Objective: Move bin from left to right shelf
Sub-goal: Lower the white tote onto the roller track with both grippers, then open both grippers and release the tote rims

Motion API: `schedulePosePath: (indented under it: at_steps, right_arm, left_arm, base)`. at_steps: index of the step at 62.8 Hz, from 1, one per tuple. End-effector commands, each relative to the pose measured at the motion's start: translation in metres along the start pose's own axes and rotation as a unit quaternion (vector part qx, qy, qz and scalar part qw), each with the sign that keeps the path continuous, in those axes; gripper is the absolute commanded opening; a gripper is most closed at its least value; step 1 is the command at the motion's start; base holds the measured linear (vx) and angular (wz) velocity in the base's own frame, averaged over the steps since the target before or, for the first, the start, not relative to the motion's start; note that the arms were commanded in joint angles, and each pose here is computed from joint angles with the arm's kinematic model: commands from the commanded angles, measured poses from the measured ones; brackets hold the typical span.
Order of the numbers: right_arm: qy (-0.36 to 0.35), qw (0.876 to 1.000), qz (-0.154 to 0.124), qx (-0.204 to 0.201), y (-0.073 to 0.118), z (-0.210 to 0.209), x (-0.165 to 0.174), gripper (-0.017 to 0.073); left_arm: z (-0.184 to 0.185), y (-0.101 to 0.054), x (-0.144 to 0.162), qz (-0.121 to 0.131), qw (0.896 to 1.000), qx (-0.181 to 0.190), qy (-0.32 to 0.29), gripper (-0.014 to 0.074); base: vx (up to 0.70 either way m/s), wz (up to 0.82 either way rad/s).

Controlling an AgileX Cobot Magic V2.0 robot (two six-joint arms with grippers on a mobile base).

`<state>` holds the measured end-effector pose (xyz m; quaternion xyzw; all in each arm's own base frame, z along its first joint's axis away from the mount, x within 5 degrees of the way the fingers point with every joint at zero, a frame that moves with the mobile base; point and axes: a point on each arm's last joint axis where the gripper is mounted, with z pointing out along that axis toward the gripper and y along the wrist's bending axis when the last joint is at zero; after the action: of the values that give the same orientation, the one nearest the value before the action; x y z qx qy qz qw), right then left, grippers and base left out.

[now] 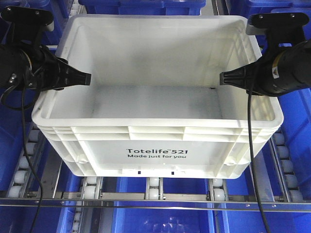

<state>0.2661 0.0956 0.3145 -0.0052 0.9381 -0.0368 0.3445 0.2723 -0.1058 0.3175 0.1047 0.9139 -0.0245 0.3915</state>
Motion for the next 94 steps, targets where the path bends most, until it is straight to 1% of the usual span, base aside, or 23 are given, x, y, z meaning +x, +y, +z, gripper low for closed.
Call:
schedulePosePath:
  at_steps: [1,9,16,21,26,32,38,44,49,55,61,64,66,69,74,82,87,88,89,90,91,92,94]
  right_arm:
    - [-0.078,0.997,-0.030,0.000,-0.002,-0.012,-0.020,0.0011]
    - [-0.070,0.997,-0.027,0.001,-0.002,-0.011,-0.019,0.0056]
    - [-0.066,0.997,-0.025,-0.004,-0.001,-0.011,-0.018,0.0146]
    - [-0.063,0.998,-0.022,-0.009,0.000,-0.011,-0.018,0.0237]
    - [-0.059,0.998,-0.031,-0.014,0.001,-0.011,-0.017,0.0334]
    - [-0.050,0.998,-0.032,-0.021,0.002,-0.011,-0.015,0.0450]
    - [-0.042,0.998,-0.034,-0.022,0.002,-0.011,-0.014,0.0534]
    - [-0.044,0.998,-0.033,-0.021,0.000,-0.014,-0.014,0.0581]
    - [-0.056,0.998,-0.029,-0.025,-0.002,-0.022,-0.015,0.0589]
    - [-0.080,0.996,-0.024,-0.034,-0.007,-0.039,-0.015,0.0587]
    - [-0.103,0.993,-0.046,-0.046,-0.010,-0.060,-0.012,0.0584]
    - [-0.117,0.990,-0.061,-0.057,-0.010,-0.070,-0.007,0.0584]
    - [-0.126,0.988,-0.065,-0.065,-0.011,-0.075,-0.003,0.0584]
    - [-0.139,0.985,-0.069,-0.076,-0.013,-0.084,0.006,0.0584]
    - [-0.144,0.983,-0.081,-0.082,-0.019,-0.090,0.025,0.0584]
    - [-0.159,0.979,-0.096,-0.085,-0.041,-0.104,0.062,0.0584]
    - [-0.176,0.974,-0.104,-0.098,-0.053,-0.115,0.083,0.0584]
    - [-0.182,0.973,-0.101,-0.104,-0.057,-0.119,0.088,0.0584]
    - [-0.181,0.972,-0.106,-0.105,-0.059,-0.120,0.093,0.0584]
    - [-0.185,0.971,-0.104,-0.111,-0.061,-0.124,0.098,0.0584]
    - [-0.183,0.970,-0.110,-0.112,-0.063,-0.125,0.102,0.0584]
    - [-0.186,0.969,-0.109,-0.119,-0.066,-0.129,0.107,0.0584]
    - [-0.185,0.968,-0.116,-0.125,-0.070,-0.133,0.116,0.0584]
  left_arm:
    - [-0.024,-0.006,-0.027,0.043,0.992,0.024,-0.113,0.0039]
    - [-0.020,-0.005,-0.023,0.041,0.995,0.017,-0.089,0.0046]
    - [-0.018,-0.004,-0.020,0.041,0.996,0.011,-0.072,0.0090]
    - [-0.018,-0.004,-0.020,0.041,0.997,0.011,-0.071,0.0165]
    - [-0.018,-0.004,-0.020,0.041,0.997,0.010,-0.070,0.0249]
    - [-0.018,-0.004,-0.019,0.037,0.997,0.011,-0.063,0.0382]
    - [-0.017,-0.005,-0.017,0.029,0.998,0.013,-0.054,0.0492]
    - [-0.018,-0.005,-0.015,0.020,0.999,0.015,-0.042,0.0566]
    - [-0.021,-0.003,-0.013,0.018,0.999,0.013,-0.036,0.0596]
    - [-0.030,-0.001,-0.012,0.016,0.999,0.009,-0.035,0.0594]
    - [-0.045,0.003,-0.009,0.014,0.999,0.004,-0.031,0.0587]
    - [-0.055,0.005,-0.006,0.014,0.999,0.007,-0.033,0.0586]
    - [-0.061,0.006,-0.002,0.016,0.999,0.012,-0.035,0.0586]
    - [-0.070,0.007,0.005,0.015,0.999,0.021,-0.041,0.0586]
    - [-0.087,0.009,0.022,0.013,0.998,0.042,-0.050,0.0586]
    - [-0.120,0.012,0.054,0.020,0.993,0.087,-0.078,0.0586]
    - [-0.138,0.011,0.074,0.033,0.987,0.125,-0.095,0.0586]
    - [-0.143,0.011,0.079,0.039,0.985,0.134,-0.101,0.0586]
    - [-0.146,0.011,0.082,0.043,0.984,0.141,-0.103,0.0586]
    - [-0.149,0.011,0.085,0.043,0.982,0.147,-0.107,0.0586]
    - [-0.154,0.011,0.089,0.053,0.980,0.152,-0.114,0.0586]
    - [-0.156,0.011,0.093,0.060,0.979,0.160,-0.114,0.0586]
    - [-0.163,0.011,0.100,0.072,0.975,0.170,-0.124,0.0586]
  base:
    - [0.00,0.00]
    - [0.00,0.00]
    - [0.00,0.00]
    - [0.00,0.00]
    - [0.00,0.00]
    - [0.00,0.00]
    - [0.00,0.00]
    - [0.00,0.00]
    - [0.00,0.00]
    - [0.00,0.00]
    - [0.00,0.00]
    - [0.00,0.00]
    - [0.00,0.00]
    - [0.00,0.00]
    - [0.00,0.00]
    - [0.00,0.00]
    - [0.00,0.00]
    - [0.00,0.00]
    - [0.00,0.00]
    - [0.00,0.00]
    - [0.00,0.00]
    - [0.00,0.00]
    - [0.00,0.00]
